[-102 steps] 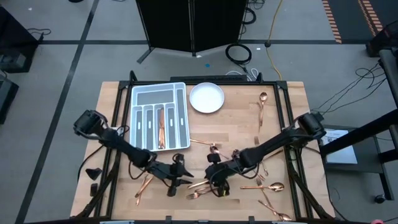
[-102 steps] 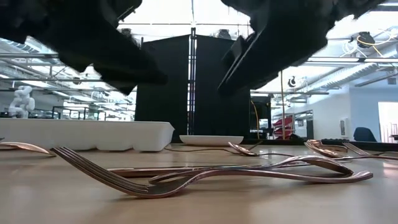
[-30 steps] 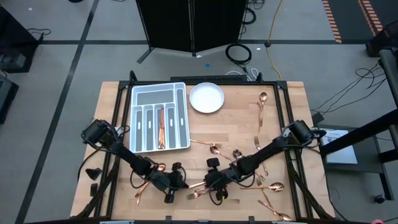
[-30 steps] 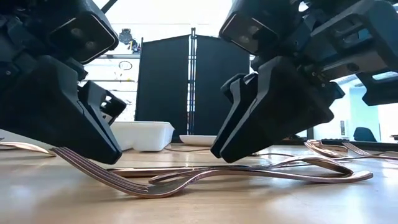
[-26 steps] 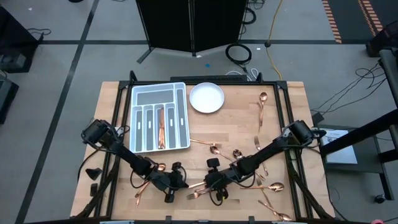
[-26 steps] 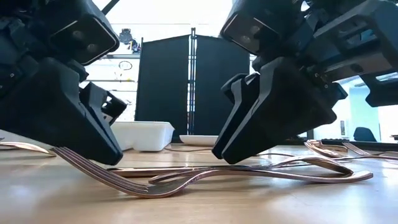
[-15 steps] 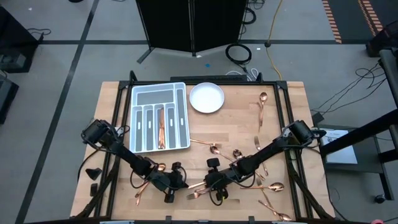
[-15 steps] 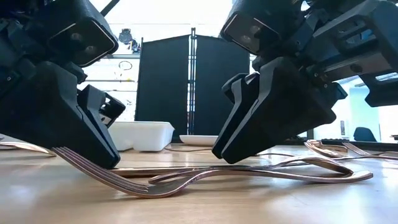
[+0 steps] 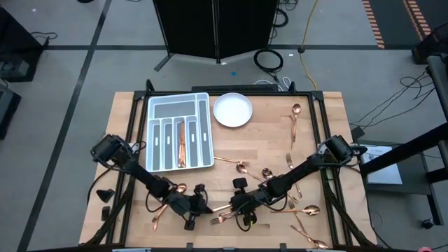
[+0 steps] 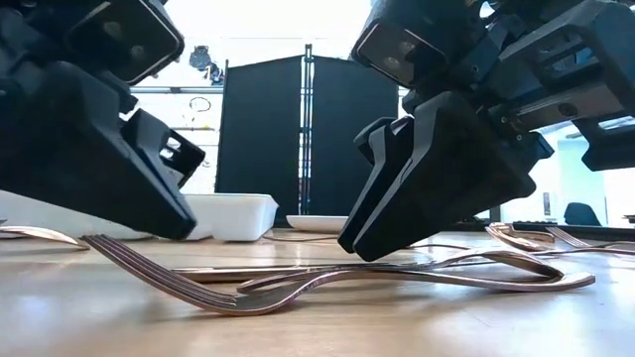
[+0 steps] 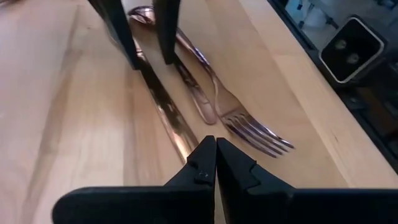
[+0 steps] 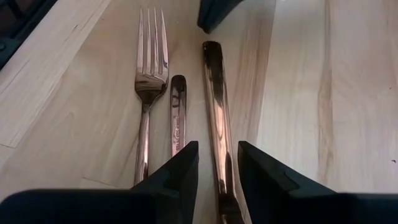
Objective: Sort silverware
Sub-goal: Put the knife on the silverware tray
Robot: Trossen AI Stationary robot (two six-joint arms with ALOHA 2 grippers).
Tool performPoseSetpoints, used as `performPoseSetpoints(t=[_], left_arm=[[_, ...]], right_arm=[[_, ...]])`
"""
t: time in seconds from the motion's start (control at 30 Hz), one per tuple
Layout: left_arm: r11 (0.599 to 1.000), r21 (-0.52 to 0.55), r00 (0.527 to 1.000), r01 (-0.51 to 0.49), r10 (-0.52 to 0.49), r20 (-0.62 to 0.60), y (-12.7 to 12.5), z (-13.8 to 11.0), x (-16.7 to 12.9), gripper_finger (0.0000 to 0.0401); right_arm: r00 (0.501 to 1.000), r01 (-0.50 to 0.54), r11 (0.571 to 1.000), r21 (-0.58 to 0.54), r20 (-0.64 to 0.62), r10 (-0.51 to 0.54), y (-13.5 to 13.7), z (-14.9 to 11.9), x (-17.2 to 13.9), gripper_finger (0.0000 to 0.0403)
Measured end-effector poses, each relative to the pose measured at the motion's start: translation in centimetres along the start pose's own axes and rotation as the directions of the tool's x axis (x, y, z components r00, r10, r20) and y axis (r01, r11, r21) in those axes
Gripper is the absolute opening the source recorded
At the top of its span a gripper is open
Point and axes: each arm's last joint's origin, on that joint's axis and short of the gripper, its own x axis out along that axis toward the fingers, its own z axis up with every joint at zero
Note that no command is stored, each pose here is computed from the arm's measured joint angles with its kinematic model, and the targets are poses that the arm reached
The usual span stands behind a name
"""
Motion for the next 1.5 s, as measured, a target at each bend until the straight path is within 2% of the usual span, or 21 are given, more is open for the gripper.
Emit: performPoseSetpoints(t=[0.7,1.07,1.2,1.4,1.5], left_arm=[[0.999,-0.043,0.999,-0.001,0.000,-0.037,0.2,-1.5,1.0,0.0008],[0.999,-0.042,0.998,0.004,-0.006,-0.056,0.3,-1.7,1.0,0.0008],[0.999,-0.041,0.998,0.004,-0.006,-0.055,0.3,-1.7,1.0,0.0008],[0.999,-0.044,0.999,0.003,-0.005,-0.048,0.3,-1.5,1.0,0.0008],[1.000,-0.027,1.000,0.004,-0.004,-0.031,0.3,-1.3,0.9,0.0009]], right_arm=[[1.000,0.002,1.000,-0.001,-0.007,-0.002,0.0,-0.1,0.0,0.0102],[0.998,0.027,0.999,0.043,-0.063,-0.024,-0.1,-2.0,2.1,0.0100],[0.997,0.027,0.999,0.044,-0.071,-0.024,-0.2,-2.1,2.2,0.0079],[0.997,0.025,0.999,0.037,-0.078,-0.022,-0.2,-2.2,2.2,0.0014],[0.997,0.024,0.999,0.035,-0.072,-0.021,-0.3,-2.1,2.3,0.0015]])
